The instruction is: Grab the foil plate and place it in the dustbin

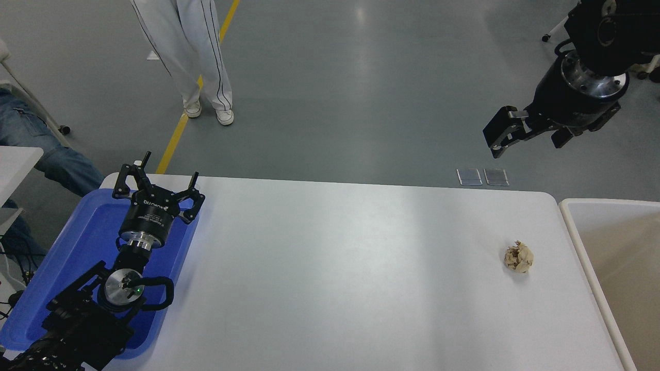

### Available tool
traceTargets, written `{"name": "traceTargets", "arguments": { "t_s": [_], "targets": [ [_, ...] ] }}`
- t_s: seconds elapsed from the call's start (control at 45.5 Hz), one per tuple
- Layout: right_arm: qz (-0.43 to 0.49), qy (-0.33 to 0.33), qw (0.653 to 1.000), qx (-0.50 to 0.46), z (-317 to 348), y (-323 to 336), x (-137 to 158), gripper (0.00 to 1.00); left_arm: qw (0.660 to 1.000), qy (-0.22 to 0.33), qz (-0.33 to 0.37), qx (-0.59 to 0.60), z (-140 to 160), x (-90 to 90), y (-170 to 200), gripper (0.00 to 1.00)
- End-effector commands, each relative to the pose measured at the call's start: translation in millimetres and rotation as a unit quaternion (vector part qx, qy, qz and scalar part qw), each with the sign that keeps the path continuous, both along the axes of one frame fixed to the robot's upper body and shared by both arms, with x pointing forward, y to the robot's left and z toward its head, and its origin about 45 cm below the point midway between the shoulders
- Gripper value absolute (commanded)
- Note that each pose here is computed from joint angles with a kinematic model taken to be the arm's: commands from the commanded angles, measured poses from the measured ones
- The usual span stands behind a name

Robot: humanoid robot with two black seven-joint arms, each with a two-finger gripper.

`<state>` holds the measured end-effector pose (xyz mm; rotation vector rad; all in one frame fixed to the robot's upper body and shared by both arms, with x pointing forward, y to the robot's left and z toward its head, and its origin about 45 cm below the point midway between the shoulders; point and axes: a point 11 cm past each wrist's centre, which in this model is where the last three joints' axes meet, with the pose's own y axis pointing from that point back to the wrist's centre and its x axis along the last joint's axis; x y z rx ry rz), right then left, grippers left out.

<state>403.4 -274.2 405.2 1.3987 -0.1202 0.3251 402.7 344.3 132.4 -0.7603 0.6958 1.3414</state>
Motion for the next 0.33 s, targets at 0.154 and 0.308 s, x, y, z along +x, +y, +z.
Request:
{"name": "traceTargets", "arguments": {
  "t_s": [0.154, 0.308],
  "targets": [
    [-0.025, 0.006, 0.999, -0.045, 0.2, -25.0, -3.2, 1.0, 1.0, 0.0, 0.0, 0.0, -0.4, -0.3, 0.1, 1.0],
    [-0.031, 0.006, 0.998, -0.049, 0.6, -29.3, -3.9, 1.0, 1.0, 0.0, 0.0, 0.0, -0.2, -0.3, 0.0, 1.0]
  ]
}}
